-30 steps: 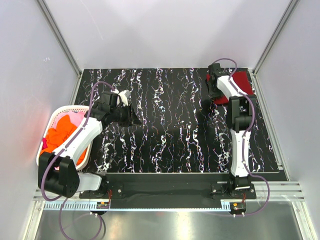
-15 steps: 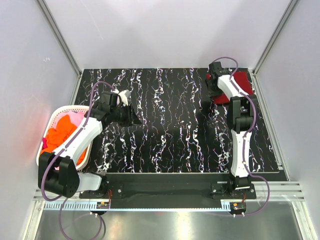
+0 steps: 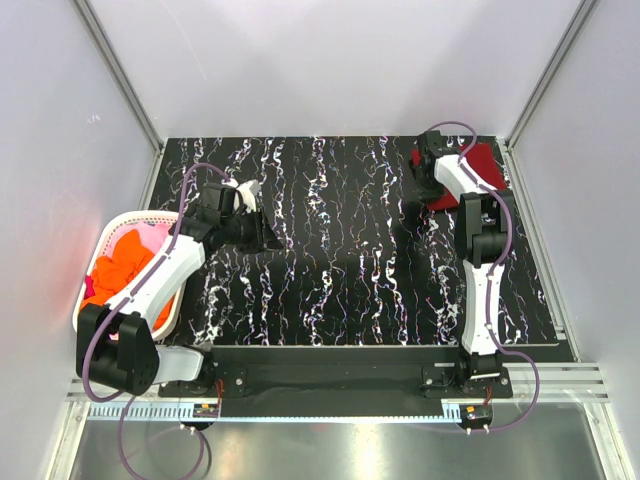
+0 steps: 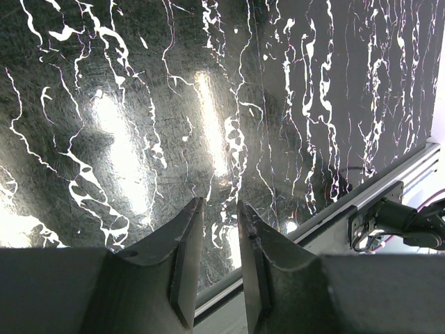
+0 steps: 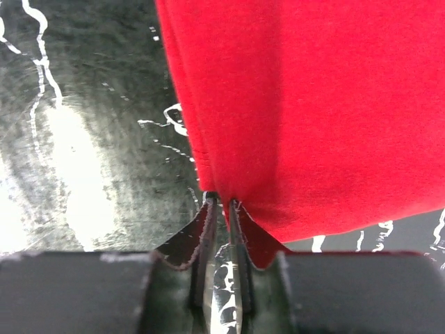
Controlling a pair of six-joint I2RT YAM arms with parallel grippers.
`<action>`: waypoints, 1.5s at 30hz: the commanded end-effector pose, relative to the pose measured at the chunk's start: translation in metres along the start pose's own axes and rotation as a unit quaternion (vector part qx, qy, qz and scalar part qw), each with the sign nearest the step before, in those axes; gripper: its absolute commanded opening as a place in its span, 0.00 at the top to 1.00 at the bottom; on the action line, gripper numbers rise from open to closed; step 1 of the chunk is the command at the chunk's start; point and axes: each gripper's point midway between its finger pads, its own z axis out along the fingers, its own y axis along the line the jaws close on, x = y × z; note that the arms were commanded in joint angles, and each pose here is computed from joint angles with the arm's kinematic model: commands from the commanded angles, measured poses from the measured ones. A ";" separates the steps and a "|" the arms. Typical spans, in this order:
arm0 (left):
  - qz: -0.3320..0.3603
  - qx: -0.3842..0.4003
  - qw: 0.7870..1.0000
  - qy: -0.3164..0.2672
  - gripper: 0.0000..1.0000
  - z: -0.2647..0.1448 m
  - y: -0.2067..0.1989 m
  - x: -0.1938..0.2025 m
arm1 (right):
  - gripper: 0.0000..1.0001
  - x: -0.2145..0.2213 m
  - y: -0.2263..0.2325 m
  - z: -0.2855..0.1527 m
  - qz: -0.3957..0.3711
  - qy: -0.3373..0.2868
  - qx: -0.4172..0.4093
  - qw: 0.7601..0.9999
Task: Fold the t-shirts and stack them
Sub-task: Neatly place the folded tshirt to the corner
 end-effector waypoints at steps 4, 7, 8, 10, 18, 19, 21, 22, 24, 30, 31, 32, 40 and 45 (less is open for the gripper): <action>0.010 0.015 1.000 -0.018 0.69 -0.003 -0.006 -0.006 | 0.86 -0.027 -0.011 -0.009 0.004 -0.045 0.044 0.998; 0.008 0.016 1.000 -0.016 0.69 -0.002 -0.006 -0.007 | 0.88 -0.031 -0.015 -0.003 -0.002 -0.047 0.059 0.997; 0.007 0.015 1.000 -0.015 0.69 -0.001 -0.006 -0.007 | 0.88 -0.032 -0.017 -0.002 -0.001 -0.048 0.063 0.997; 0.007 0.014 1.000 -0.016 0.69 -0.002 -0.006 -0.008 | 0.89 -0.034 -0.018 0.002 -0.004 -0.049 0.070 0.996; 0.007 0.012 1.000 -0.013 0.69 0.000 -0.004 -0.006 | 0.91 -0.044 -0.030 0.024 -0.021 -0.050 0.094 0.994; 0.006 0.010 1.000 -0.013 0.69 0.000 -0.003 -0.005 | 0.91 -0.045 -0.033 0.025 -0.019 -0.049 0.097 0.994; 0.007 0.008 1.000 -0.014 0.69 -0.001 -0.002 -0.005 | 0.91 -0.051 -0.038 0.024 -0.015 -0.055 0.102 0.993; 0.007 0.009 1.000 -0.015 0.69 -0.001 -0.002 -0.005 | 0.91 -0.052 -0.038 0.023 -0.013 -0.056 0.100 0.993; 0.005 0.006 1.000 -0.014 0.69 0.000 -0.001 -0.004 | 0.92 -0.049 -0.030 0.022 -0.012 -0.053 0.077 0.996; 0.003 0.006 1.000 -0.014 0.69 0.000 -0.001 -0.004 | 0.91 -0.050 -0.011 0.006 -0.013 -0.061 0.025 0.998; 0.003 0.007 1.000 -0.014 0.69 0.000 -0.001 -0.004 | 0.90 -0.049 -0.011 0.004 -0.013 -0.060 0.022 0.998; 0.004 0.007 1.000 -0.015 0.69 0.000 -0.001 -0.004 | 0.88 -0.048 -0.011 0.003 -0.011 -0.059 0.019 0.998; 0.003 0.013 1.000 -0.016 0.68 0.000 -0.004 -0.003 | 0.80 -0.040 -0.003 -0.010 0.011 -0.057 0.000 0.998; 0.003 0.014 1.000 -0.014 0.68 0.000 -0.004 -0.001 | 0.88 -0.046 -0.005 -0.024 0.021 -0.069 0.001 0.997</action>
